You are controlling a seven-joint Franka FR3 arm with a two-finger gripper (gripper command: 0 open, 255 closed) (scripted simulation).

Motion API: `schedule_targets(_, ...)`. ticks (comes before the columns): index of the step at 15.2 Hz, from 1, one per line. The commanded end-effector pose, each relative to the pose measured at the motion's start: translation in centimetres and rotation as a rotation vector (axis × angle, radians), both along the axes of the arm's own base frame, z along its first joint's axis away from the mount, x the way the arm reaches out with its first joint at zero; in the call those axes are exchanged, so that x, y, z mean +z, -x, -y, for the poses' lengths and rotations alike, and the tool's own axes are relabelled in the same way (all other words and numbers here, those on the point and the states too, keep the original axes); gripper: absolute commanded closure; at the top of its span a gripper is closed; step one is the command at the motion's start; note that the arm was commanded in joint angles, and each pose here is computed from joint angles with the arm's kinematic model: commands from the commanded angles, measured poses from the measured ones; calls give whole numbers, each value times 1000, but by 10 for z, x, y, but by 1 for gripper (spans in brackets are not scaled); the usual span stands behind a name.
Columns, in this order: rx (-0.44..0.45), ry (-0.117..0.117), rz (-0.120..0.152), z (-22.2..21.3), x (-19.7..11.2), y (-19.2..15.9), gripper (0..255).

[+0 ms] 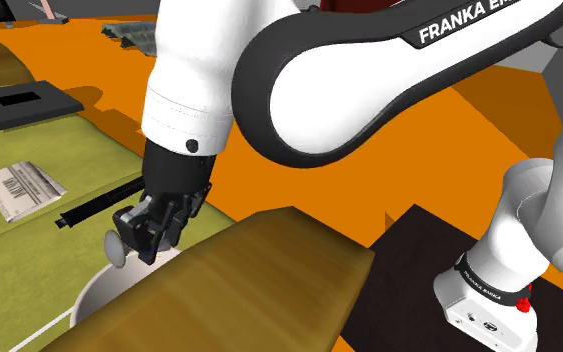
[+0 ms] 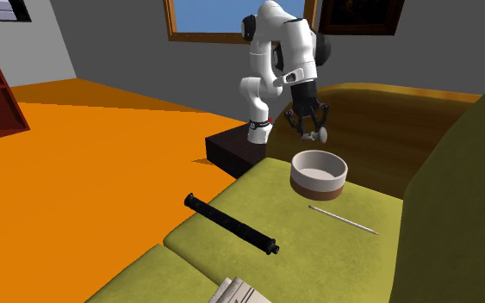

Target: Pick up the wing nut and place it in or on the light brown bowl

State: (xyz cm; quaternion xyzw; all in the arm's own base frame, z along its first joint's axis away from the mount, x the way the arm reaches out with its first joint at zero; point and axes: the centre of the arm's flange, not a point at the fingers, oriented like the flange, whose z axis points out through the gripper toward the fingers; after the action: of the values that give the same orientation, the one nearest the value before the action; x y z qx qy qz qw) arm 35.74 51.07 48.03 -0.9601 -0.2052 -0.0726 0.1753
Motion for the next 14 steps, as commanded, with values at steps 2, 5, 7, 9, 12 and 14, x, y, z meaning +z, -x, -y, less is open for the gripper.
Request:
schedule_targets(2, -2, 0, 0, -24, -6, 20, 255)
schedule_targets(5, -2, 0, 0, -24, -22, 20, 255)
schedule_targets(7, -2, 0, 0, -24, -33, 20, 255)
schedule_targets(9, -2, 0, 0, -24, -43, 20, 255)
schedule_targets(12, -2, 0, 0, -24, -59, 20, 255)
schedule_targets(14, -2, 0, 0, -24, -65, 20, 255)
